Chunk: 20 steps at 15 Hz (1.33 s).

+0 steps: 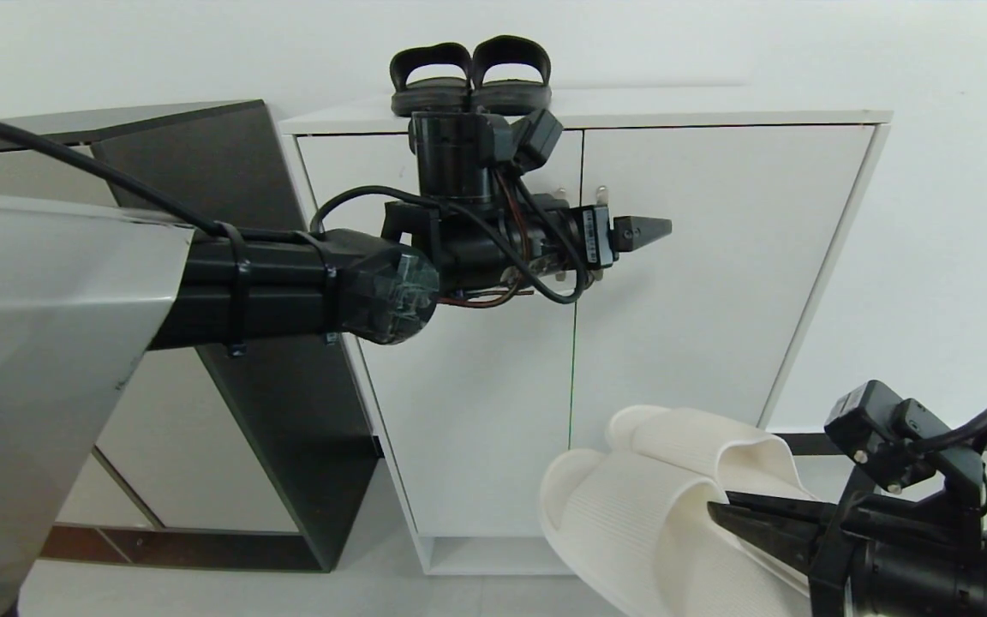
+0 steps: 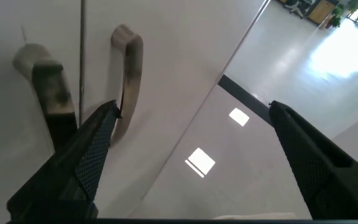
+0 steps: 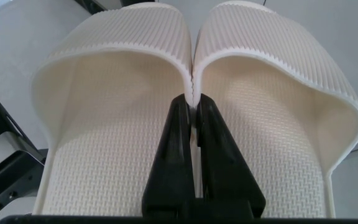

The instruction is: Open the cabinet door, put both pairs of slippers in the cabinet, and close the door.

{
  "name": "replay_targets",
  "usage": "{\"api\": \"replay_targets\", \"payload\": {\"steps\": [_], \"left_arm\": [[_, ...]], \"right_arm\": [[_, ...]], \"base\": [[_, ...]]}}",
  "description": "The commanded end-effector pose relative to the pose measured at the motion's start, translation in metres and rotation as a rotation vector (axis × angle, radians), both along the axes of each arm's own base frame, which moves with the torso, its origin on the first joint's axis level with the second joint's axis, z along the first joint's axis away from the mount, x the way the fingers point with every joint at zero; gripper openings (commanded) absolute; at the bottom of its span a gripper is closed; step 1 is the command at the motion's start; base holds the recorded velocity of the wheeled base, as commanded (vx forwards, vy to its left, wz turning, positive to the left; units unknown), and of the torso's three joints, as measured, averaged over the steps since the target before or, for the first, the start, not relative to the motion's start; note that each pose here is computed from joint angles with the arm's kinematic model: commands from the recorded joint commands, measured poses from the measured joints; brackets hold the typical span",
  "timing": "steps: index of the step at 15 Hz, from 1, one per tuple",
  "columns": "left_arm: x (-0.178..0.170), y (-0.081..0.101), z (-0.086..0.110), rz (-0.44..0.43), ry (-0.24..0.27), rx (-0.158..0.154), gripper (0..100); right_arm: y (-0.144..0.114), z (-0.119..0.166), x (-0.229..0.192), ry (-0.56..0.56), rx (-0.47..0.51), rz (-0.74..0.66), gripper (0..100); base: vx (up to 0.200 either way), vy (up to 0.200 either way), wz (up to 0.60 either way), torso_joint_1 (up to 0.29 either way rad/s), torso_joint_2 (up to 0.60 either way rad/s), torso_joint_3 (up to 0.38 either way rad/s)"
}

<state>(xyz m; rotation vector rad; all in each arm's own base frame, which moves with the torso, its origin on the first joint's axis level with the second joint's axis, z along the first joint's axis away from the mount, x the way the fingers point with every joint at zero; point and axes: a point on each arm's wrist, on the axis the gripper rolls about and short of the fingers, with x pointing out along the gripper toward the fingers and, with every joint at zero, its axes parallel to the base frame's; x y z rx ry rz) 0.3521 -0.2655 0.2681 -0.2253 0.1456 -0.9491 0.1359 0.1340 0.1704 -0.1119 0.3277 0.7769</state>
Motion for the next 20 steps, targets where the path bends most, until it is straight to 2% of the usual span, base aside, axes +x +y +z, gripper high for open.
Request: {"api": "replay_targets", "payload": {"steps": [1, 2, 3, 12, 14, 20], "left_arm": [[0.003, -0.003, -0.005, -0.003, 0.007, 0.004, 100], [0.003, -0.003, -0.005, -0.003, 0.007, 0.004, 100], [0.003, -0.003, -0.004, -0.003, 0.005, 0.002, 0], [-0.011, -0.009, -0.004, -0.064, 0.018, 0.007, 0], [-0.025, -0.009, -0.004, -0.085, 0.026, 0.019, 0], [-0.085, 0.011, 0.006, -0.136, -0.005, -0.002, 0]], "right_arm": [[0.000, 0.000, 0.000, 0.002, -0.002, 0.001, 0], [0.000, 0.000, 0.000, 0.000, 0.000, 0.001, 0], [0.000, 0.000, 0.000, 0.000, 0.000, 0.001, 0], [-0.001, 0.000, -0.002, 0.008, 0.007, 0.031, 0], [-0.004, 0.001, -0.008, 0.012, 0.024, 0.081, 0], [-0.008, 0.000, -0.016, 0.014, 0.039, 0.133, 0]], "base": [[0.000, 0.000, 0.00, 0.000, 0.00, 0.000], [0.000, 0.000, 0.00, 0.000, 0.00, 0.000], [0.000, 0.000, 0.00, 0.000, 0.00, 0.000], [0.000, 0.000, 0.00, 0.000, 0.00, 0.000], [0.000, 0.000, 0.00, 0.000, 0.00, 0.000], [0.000, 0.000, 0.00, 0.000, 0.00, 0.000]]}}
